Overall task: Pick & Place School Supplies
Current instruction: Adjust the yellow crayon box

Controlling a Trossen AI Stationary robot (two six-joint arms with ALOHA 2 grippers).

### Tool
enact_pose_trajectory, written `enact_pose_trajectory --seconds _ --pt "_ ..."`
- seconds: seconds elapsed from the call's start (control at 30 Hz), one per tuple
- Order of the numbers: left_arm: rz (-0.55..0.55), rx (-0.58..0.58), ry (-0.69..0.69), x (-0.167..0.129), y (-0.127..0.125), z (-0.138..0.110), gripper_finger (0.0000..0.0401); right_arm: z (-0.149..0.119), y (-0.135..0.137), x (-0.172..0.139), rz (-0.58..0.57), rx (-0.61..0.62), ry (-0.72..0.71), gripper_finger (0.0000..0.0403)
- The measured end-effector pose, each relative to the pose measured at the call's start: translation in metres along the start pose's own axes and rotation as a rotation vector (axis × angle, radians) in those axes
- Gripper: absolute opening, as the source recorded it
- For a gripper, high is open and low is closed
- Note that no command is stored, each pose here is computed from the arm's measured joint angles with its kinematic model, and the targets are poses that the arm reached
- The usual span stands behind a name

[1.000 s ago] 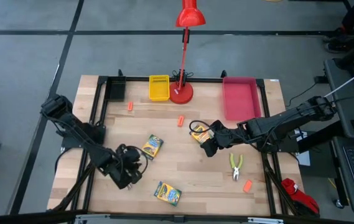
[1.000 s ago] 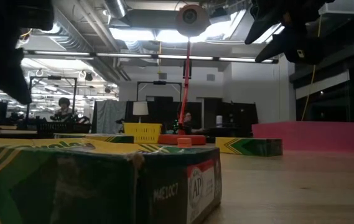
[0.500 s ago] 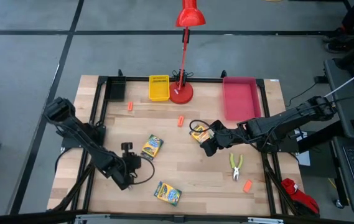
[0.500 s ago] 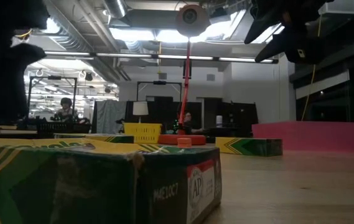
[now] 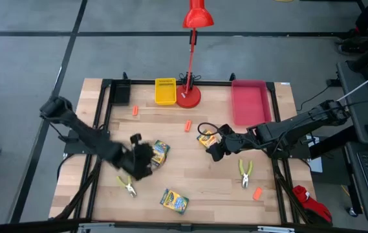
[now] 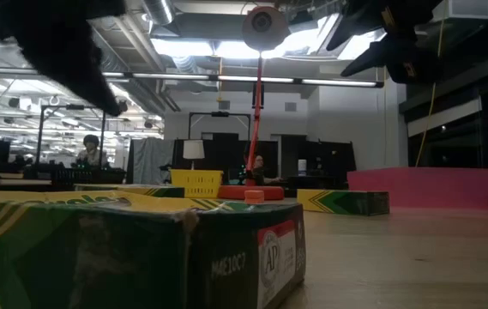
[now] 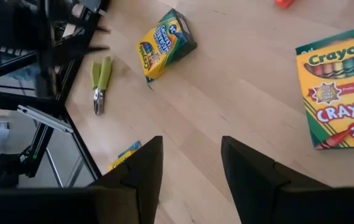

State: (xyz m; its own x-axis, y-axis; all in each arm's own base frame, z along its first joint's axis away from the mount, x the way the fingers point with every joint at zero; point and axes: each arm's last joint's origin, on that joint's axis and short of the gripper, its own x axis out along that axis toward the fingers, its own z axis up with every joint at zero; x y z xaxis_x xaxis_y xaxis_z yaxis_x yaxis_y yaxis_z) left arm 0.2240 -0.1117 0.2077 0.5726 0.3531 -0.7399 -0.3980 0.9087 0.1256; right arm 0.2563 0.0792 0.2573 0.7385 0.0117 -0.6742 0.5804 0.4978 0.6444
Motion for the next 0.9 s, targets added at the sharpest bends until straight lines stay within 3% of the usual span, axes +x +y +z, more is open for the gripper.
enact_pose_trajectory --seconds 0.03,0.1,0.17,0.2,0.37,0.47,0.57,0.9 --pt "-0.059 -0.045 0.063 0.003 0.010 0.006 0.0102 0.000 0.000 0.000 -0.001 0.000 -0.002 0.0166" --pt "-0.282 -0.097 0.187 0.014 0.025 0.017 0.0102 0.000 0.000 0.000 -0.003 -0.004 -0.011 0.0166" --pt "-0.495 -0.094 0.198 0.018 0.037 0.028 0.0102 0.001 0.000 0.000 -0.004 -0.010 -0.038 0.0166" --pt "-0.549 -0.084 0.161 0.018 0.042 0.035 0.0102 0.002 0.001 0.000 -0.003 -0.018 -0.052 0.0166" --pt "-0.497 0.133 0.124 0.022 0.072 0.048 0.0102 0.003 0.003 0.000 0.013 -0.047 -0.066 0.0166" --pt "-0.451 0.238 0.180 0.031 0.090 0.053 0.0102 0.003 0.003 0.000 0.012 -0.047 -0.080 0.0166" --pt "-0.475 0.319 0.253 0.045 0.102 0.056 0.0102 0.004 0.004 0.000 0.016 -0.044 -0.096 0.0166" --pt "-0.561 0.536 0.344 0.092 0.102 0.065 0.0102 0.004 0.004 0.000 0.020 -0.038 -0.111 0.0166"
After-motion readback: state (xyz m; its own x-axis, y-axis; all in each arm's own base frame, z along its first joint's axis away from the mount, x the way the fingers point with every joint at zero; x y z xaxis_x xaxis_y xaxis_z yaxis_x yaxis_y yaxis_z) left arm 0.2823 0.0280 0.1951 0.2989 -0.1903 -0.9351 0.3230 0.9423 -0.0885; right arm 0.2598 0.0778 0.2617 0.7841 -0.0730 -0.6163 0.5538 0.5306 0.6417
